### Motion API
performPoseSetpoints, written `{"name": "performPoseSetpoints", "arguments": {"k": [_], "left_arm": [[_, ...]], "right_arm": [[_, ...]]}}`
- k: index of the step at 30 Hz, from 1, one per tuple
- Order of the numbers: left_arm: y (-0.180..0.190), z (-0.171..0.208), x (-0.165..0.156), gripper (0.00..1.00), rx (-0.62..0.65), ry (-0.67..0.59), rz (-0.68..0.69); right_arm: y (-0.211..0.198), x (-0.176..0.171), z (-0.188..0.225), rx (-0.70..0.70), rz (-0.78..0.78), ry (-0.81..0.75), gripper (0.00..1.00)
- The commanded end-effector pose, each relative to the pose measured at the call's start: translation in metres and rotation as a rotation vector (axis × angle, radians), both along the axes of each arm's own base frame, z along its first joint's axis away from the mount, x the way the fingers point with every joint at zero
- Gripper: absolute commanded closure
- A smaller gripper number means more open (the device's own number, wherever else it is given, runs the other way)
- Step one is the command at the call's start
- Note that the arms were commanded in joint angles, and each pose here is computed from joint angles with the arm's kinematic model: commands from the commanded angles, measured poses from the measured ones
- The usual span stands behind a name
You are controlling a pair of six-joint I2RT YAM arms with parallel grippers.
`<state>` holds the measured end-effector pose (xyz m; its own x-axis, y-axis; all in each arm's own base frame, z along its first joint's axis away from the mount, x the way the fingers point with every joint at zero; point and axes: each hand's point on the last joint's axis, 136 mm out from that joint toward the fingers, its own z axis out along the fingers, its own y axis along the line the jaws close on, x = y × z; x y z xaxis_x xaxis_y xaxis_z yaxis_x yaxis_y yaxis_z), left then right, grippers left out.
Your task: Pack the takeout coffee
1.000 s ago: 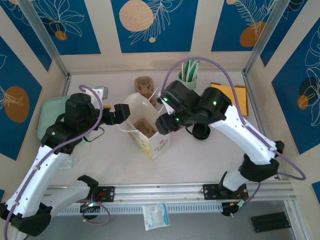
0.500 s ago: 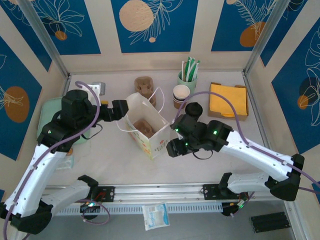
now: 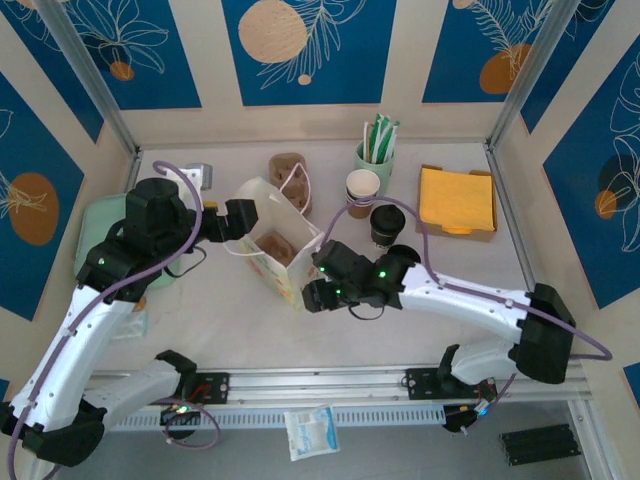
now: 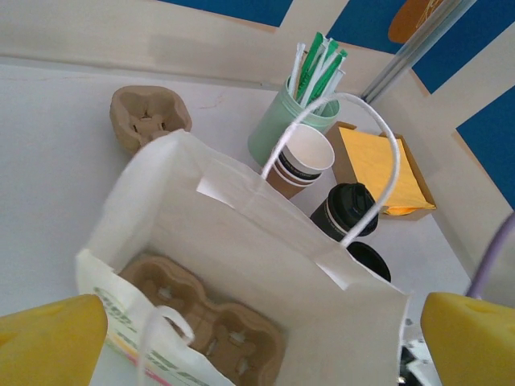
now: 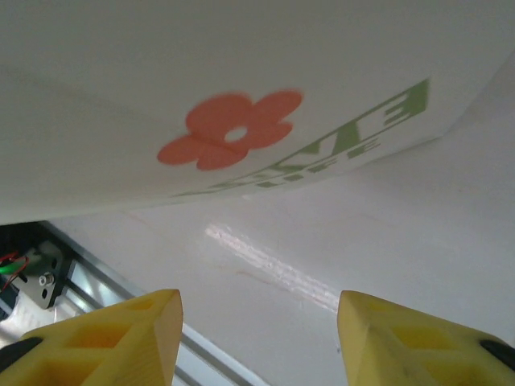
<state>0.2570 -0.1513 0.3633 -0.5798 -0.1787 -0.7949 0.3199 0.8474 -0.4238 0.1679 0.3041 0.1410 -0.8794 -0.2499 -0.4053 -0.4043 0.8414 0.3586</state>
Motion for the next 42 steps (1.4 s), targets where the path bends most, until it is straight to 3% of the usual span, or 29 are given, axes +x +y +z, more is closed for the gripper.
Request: {"name": "performPoseSetpoints", "arguments": {"k": [1,10,21,30,42], "left_arm": [[0.004,0.012,-0.002,0.01,-0.007,-0.029,0.012],[0.006,0.011,-0.004,0.01,-0.002,-0.027,0.017],[-0.006,0.014,-0.003,0.01,-0.021,-0.004,-0.035],[-0.022,0.009,-0.003,0.01,-0.032,0.054,-0.090],[-0.056,-0.007,-0.002,0.01,0.077,0.089,-0.187]], "right_arm": [[0.025,0.017,0.014,0.056,-0.002,-0.055,0.46],[0.031,0.027,0.021,0.024,0.010,-0.028,0.46],[-0.066,0.019,0.055,-0.064,-0.106,0.027,0.41],[-0.142,0.080,0.089,-0.121,-0.267,0.031,0.31],[-0.178,0.171,0.075,-0.340,-0.277,0.127,0.19]]}}
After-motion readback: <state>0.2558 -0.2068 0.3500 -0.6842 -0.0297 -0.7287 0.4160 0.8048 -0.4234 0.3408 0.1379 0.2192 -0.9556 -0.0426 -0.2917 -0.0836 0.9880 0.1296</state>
